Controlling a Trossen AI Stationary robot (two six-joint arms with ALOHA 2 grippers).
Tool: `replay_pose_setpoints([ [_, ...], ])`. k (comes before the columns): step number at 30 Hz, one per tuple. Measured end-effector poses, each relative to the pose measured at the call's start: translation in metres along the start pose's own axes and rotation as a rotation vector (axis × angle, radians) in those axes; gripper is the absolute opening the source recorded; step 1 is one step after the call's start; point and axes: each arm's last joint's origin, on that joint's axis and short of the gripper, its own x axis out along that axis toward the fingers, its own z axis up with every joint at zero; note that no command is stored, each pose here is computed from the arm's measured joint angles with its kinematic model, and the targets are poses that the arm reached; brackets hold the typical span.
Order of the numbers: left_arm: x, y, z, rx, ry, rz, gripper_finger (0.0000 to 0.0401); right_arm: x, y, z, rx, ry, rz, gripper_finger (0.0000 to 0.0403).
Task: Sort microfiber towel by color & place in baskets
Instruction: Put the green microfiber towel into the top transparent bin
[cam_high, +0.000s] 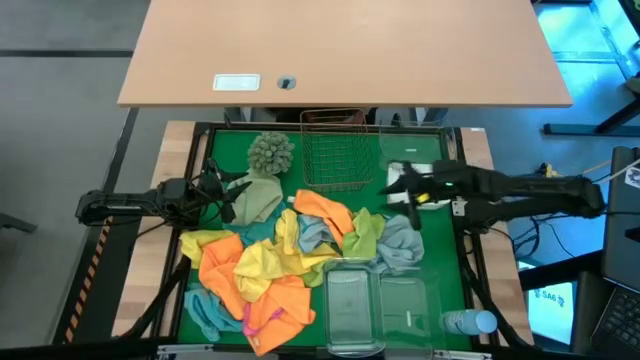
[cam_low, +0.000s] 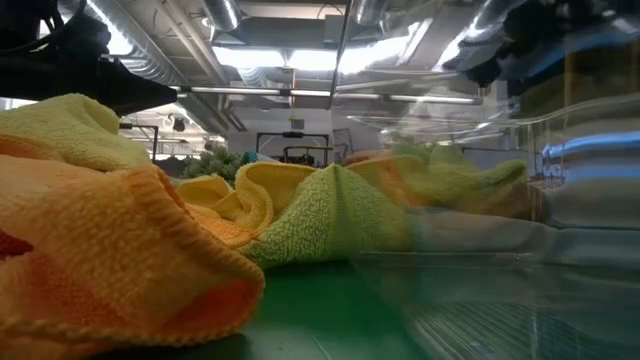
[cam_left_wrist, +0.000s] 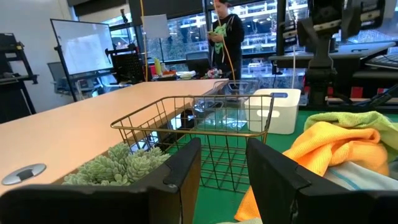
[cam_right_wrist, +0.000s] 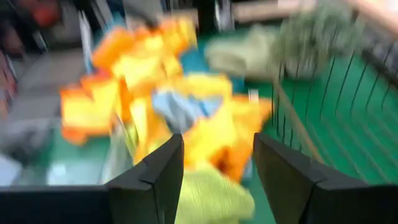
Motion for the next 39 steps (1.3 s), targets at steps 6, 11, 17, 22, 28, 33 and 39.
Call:
replay_pose_setpoints([
  [6,0.0,0.0,0.0,0.0,0.0,0.0,0.0124,0.037,-0.005,0.016,-0.096,0.227,0.004,0.0193],
  [11,0.0,0.0,0.0,0.0,0.0,0.0,0.0124,0.063,-0.01,0.018,-0.16,0.323,0.018,0.0193],
  [17,0.0,0.0,0.0,0.0,0.0,0.001,0.0124,0.081,-0.013,0.009,-0.173,0.403,0.028,0.0193],
  [22,0.0,0.0,0.0,0.0,0.0,0.001,0.0124,0.087,-0.015,0.003,-0.165,0.445,0.032,0.0193],
  [28,0.0,0.0,0.0,0.0,0.0,0.001,0.0124,0.093,-0.016,-0.002,-0.171,0.47,0.036,0.0193],
  [33,0.0,0.0,0.0,0.0,0.0,0.0,0.0124,0.104,-0.018,-0.009,-0.185,0.508,0.054,0.0193],
  [39,0.0,0.0,0.0,0.0,0.0,0.001,0.0124,0.115,-0.02,-0.02,-0.213,0.561,0.08,0.0193],
])
